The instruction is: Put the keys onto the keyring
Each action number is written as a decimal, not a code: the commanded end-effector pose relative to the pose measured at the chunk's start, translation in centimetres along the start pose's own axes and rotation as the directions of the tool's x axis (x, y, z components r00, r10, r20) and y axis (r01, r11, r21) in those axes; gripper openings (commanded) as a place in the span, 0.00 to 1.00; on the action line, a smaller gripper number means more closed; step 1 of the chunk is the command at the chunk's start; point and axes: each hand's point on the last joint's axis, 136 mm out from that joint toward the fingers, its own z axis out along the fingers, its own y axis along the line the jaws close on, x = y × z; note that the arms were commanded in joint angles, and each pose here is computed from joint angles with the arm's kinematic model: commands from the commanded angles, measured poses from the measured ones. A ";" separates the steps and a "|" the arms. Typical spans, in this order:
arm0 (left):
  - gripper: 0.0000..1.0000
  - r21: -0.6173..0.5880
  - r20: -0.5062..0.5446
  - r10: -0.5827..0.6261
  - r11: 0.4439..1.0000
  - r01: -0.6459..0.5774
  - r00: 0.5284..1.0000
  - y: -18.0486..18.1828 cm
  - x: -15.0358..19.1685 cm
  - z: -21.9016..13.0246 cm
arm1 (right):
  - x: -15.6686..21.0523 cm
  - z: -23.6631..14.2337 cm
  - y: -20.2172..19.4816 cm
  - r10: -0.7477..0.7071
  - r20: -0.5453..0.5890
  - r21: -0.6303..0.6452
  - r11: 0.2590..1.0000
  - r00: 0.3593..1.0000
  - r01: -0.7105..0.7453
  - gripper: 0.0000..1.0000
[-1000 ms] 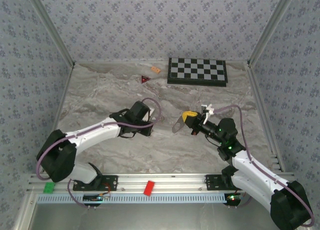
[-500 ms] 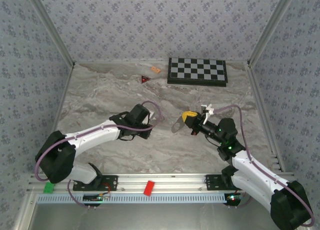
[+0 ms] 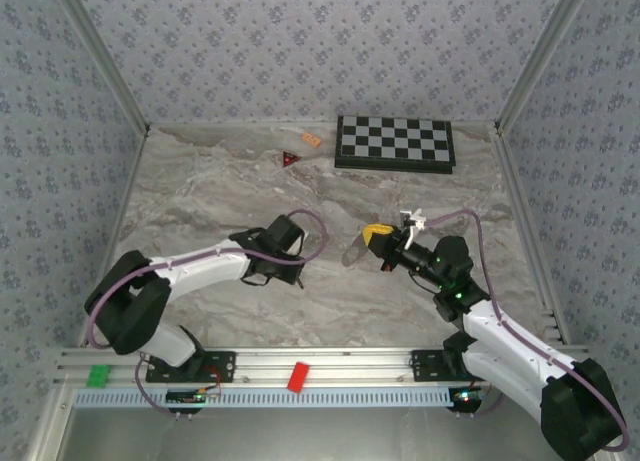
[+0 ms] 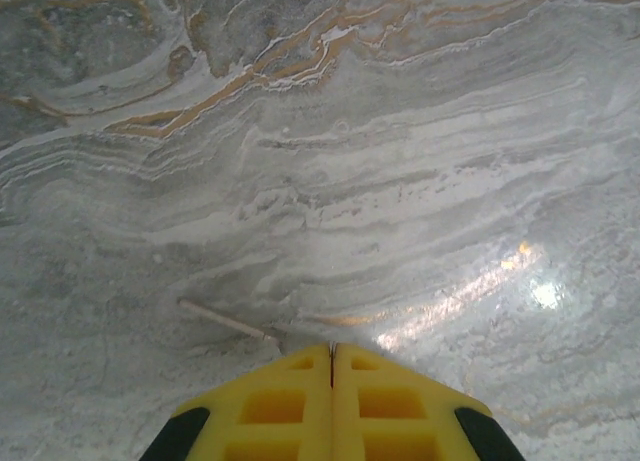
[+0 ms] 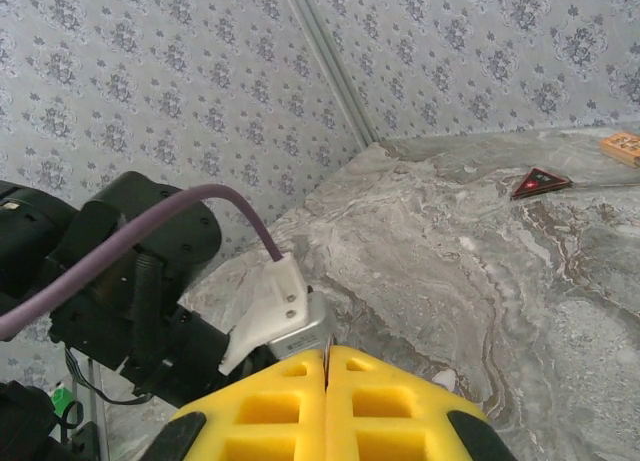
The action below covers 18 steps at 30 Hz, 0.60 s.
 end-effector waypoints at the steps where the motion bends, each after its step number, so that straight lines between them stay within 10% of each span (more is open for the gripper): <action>1: 0.04 -0.005 0.021 0.026 1.000 -0.026 0.999 -0.6 -1.8 0.4 | -1.0 0.0 0.8 -0.036 0.036 -0.023 0.999 0.999 0.037 0.00; 10: 0.05 -0.008 -0.027 0.025 1.000 -0.025 0.999 -0.7 -1.6 2.8 | -1.0 -0.1 0.7 -0.038 0.035 -0.019 0.999 0.999 0.038 0.00; 18: 0.34 0.015 -0.008 0.016 1.000 -0.016 1.000 -1.3 -2.5 1.8 | -1.0 -0.1 0.6 -0.039 0.034 -0.015 0.999 0.999 0.039 0.00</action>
